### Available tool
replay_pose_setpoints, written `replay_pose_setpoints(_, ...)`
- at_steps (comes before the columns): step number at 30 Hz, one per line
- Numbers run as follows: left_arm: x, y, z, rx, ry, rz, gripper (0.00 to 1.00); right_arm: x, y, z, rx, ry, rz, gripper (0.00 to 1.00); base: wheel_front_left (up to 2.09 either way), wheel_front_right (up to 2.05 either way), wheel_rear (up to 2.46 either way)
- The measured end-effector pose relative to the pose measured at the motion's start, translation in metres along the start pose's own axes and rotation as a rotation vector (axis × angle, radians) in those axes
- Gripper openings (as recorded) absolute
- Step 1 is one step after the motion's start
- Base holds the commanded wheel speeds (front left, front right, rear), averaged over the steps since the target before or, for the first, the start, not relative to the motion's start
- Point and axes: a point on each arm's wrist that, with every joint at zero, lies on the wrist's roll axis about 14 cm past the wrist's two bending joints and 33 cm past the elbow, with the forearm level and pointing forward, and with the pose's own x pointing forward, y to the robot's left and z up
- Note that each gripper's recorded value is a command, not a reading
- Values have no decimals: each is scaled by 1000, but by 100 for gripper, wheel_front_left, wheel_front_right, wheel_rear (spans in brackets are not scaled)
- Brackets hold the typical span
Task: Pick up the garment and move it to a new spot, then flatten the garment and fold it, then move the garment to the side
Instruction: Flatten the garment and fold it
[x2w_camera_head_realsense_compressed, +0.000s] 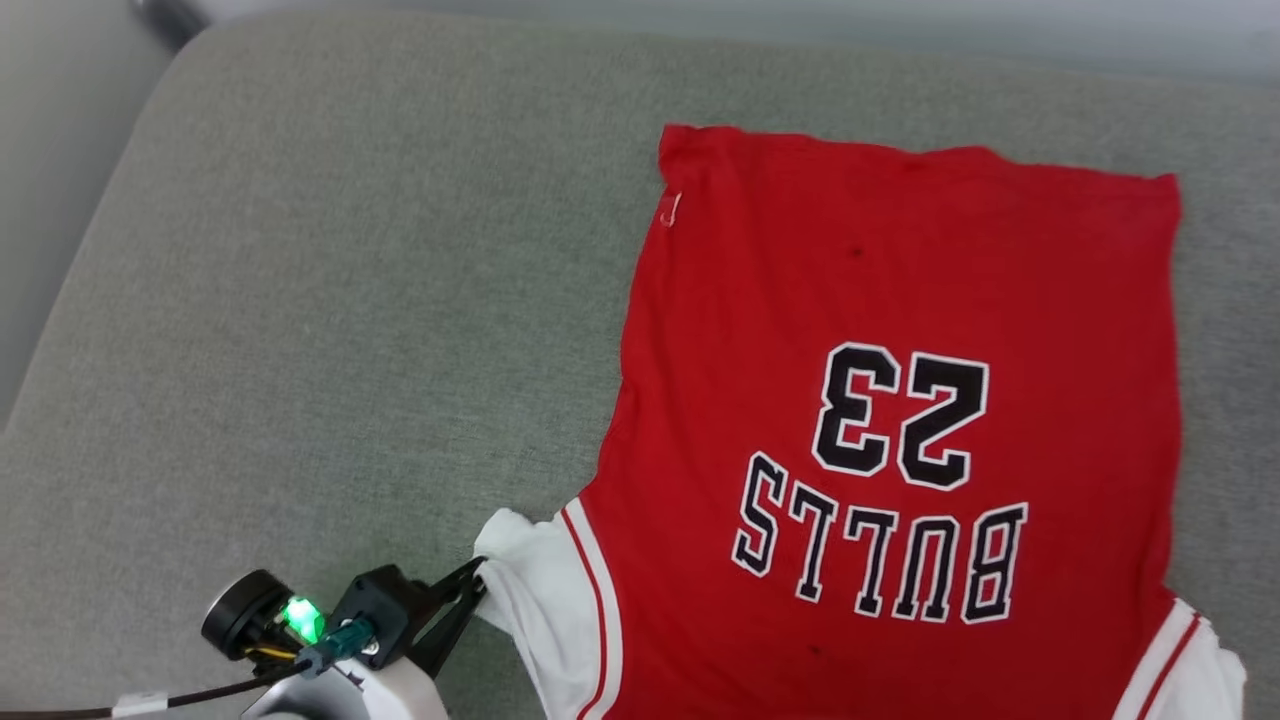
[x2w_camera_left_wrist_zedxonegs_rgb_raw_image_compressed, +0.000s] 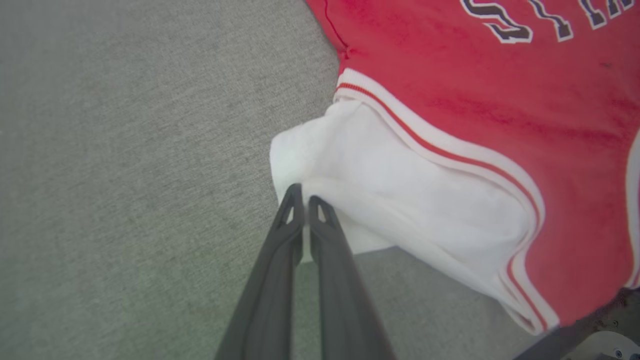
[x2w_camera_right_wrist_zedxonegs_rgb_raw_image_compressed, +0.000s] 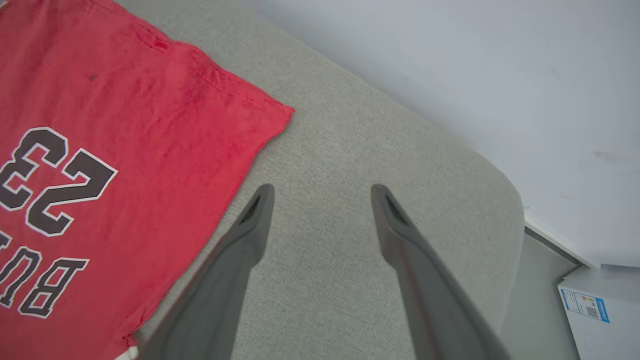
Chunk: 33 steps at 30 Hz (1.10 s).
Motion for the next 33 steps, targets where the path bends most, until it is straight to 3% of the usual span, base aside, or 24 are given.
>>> replay_pose_setpoints(8,18,6,-10,-27,20,18,0,90,13,1,-9,324,20,100,0,0,0)
replay_pose_setpoints(15,25,6,-17,-62,27,45,0,160,46,-37,7,517,94,100,0,0,0)
replay_pose_setpoints(24,27,9,-23,-77,40,60,0,187,71,-73,41,588,158,100,0,0,0)
replay_pose_setpoints(25,27,9,-23,-76,39,59,0,186,71,-72,42,585,159,0,0,0,0)
replay_pose_setpoints(33,14,12,-18,-63,22,87,0,162,76,-57,-5,504,151,0,0,0,0)
